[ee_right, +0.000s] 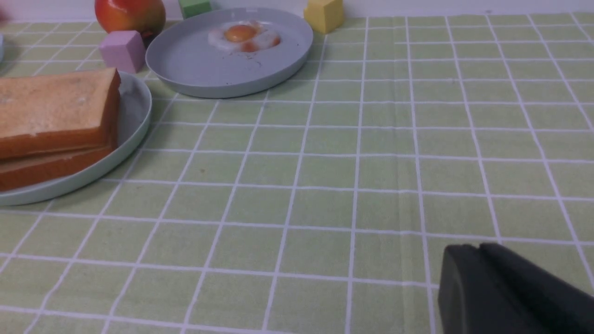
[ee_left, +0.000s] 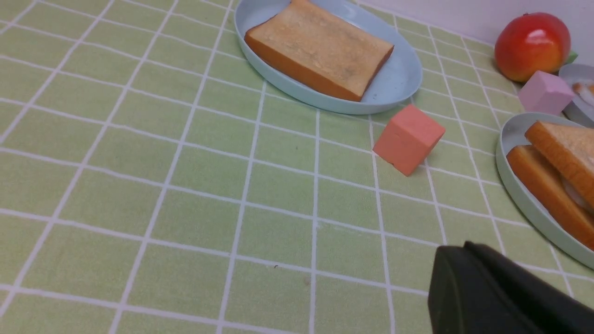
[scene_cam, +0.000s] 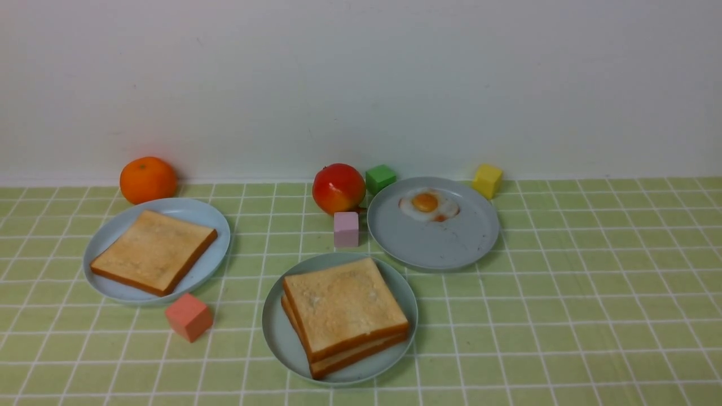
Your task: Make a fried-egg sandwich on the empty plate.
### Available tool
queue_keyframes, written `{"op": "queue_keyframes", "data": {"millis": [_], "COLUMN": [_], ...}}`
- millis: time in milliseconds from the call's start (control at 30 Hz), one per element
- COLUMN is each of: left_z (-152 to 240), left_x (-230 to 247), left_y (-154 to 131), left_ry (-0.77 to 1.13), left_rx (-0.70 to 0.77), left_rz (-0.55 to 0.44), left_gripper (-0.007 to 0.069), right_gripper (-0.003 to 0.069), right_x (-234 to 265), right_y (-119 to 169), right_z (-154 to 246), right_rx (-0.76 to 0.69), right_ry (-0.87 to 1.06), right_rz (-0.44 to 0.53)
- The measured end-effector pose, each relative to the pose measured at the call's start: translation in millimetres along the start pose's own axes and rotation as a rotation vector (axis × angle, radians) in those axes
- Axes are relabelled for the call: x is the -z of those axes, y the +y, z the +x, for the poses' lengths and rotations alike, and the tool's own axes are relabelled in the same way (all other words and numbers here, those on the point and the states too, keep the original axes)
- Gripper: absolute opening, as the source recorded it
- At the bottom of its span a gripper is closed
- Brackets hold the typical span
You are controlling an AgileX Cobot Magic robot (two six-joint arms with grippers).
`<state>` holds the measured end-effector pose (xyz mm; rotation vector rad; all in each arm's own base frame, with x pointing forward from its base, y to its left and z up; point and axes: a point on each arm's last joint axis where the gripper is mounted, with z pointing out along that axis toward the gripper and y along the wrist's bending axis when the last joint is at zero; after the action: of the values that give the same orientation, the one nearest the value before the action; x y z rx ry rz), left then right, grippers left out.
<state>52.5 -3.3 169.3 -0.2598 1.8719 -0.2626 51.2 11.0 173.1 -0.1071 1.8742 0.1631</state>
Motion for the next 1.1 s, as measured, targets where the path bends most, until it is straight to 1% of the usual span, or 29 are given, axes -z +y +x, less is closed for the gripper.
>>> {"op": "queue_keyframes", "data": {"millis": [1100], "left_z": [0.0], "left_x": [0.0], "left_y": [0.0], "left_ry": [0.0], "left_rx": [-0.001], "left_rz": [0.0], "left_gripper": [-0.0006], "right_gripper": [0.0082], "right_x": [0.0], "right_y": [0.0], "right_z": [0.0], "right_rx": [0.001], "right_ry": [0.0], "right_rz": [0.0]}}
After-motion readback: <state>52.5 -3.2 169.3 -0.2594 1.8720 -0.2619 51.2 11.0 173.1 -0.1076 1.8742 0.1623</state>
